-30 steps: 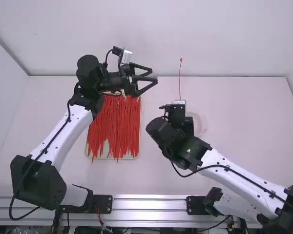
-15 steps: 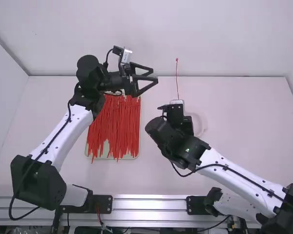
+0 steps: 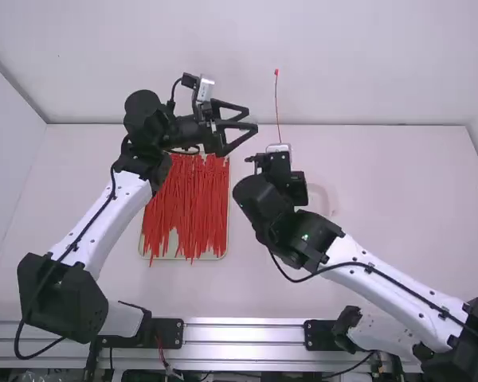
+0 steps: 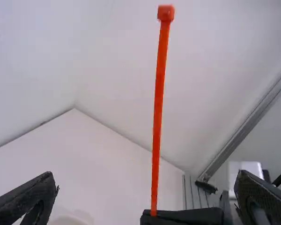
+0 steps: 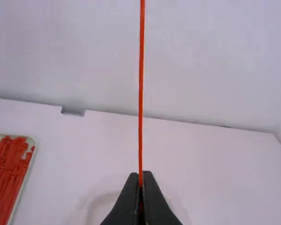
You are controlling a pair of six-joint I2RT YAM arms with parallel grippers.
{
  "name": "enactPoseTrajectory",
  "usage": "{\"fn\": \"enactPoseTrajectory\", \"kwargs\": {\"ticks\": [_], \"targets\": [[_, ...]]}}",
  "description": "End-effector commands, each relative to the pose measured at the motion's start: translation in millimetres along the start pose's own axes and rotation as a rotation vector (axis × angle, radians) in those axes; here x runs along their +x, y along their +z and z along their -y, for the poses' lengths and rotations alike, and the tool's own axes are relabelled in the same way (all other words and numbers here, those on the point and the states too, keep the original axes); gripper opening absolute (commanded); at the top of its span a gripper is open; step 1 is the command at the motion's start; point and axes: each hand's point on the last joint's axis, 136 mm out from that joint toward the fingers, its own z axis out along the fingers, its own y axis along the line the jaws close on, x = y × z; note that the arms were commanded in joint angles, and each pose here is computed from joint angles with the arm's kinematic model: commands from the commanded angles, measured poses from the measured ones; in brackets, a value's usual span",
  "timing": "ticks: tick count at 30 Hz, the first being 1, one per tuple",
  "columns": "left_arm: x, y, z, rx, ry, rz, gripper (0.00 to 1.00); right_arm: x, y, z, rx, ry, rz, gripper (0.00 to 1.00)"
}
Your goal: Fasten the cable tie
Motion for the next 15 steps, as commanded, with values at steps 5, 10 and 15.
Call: {"fn": "enactPoseTrajectory", "kwargs": {"ticks": [5,10,15], "targets": [[-9,-12,-6,-0.031,-0.016,0.027,0.99,-2,7,-17,0.057,-0.04,-0.011,0.0],[-11,-16,-9,-0.042,-0.016,0.032,0.99,1,2,-26,0.1,-0.053,0.015,0.0],[-10,-14,-8,-0.039,-0.014,0.032,0.99,1,-9,-27,0.164,-0.072,0.054,0.0]]}}
